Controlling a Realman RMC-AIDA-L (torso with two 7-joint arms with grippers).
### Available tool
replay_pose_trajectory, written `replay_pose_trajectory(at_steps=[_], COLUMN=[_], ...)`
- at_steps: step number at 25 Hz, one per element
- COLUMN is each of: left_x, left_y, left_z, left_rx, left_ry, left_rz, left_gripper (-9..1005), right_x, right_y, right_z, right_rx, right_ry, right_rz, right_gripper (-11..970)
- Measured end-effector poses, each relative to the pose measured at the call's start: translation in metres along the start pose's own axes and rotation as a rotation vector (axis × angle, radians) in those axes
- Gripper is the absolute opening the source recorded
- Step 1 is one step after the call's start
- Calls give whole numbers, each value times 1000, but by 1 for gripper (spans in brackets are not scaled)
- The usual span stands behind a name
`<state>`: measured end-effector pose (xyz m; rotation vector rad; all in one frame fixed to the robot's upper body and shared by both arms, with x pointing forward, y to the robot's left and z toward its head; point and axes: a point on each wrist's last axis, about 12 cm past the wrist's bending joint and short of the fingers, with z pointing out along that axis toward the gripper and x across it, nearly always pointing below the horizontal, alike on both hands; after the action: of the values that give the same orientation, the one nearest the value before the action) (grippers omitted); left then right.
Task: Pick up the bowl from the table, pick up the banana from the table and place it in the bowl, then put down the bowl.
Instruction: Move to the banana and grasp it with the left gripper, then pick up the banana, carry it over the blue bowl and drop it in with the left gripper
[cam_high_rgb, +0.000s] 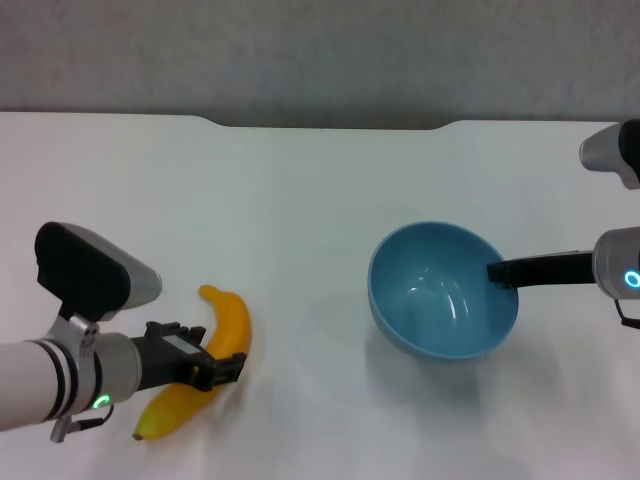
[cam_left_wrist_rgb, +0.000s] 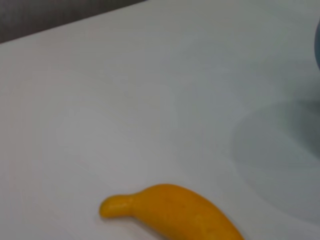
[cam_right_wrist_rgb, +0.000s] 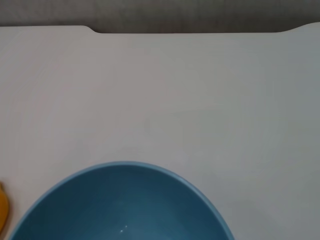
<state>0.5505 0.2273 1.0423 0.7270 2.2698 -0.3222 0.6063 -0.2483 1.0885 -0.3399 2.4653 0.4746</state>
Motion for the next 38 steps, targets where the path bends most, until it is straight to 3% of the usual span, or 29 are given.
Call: replay_pose_trajectory(at_steps=[18, 25, 32, 33, 38], left_x=[2, -4, -36, -50, -76], left_y=[-3, -1, 6, 8, 2], left_z=[9, 7, -10, -19, -29], left_rx=[11, 4, 12, 18, 25], left_ry=[34, 15, -75, -115, -197], left_rz=[4, 5, -15, -19, 14], left_gripper=[598, 530, 492, 493, 495], right_x=[-2, -2, -5, -6, -8], right_y=[5, 6, 13, 14, 17], right_z=[2, 2, 5, 5, 12], right_rx=[-8, -19, -38, -40, -40], right_ry=[-3, 3, 27, 28, 41], right_rz=[-13, -11, -33, -35, -28], right_gripper=[56, 58, 61, 61, 63])
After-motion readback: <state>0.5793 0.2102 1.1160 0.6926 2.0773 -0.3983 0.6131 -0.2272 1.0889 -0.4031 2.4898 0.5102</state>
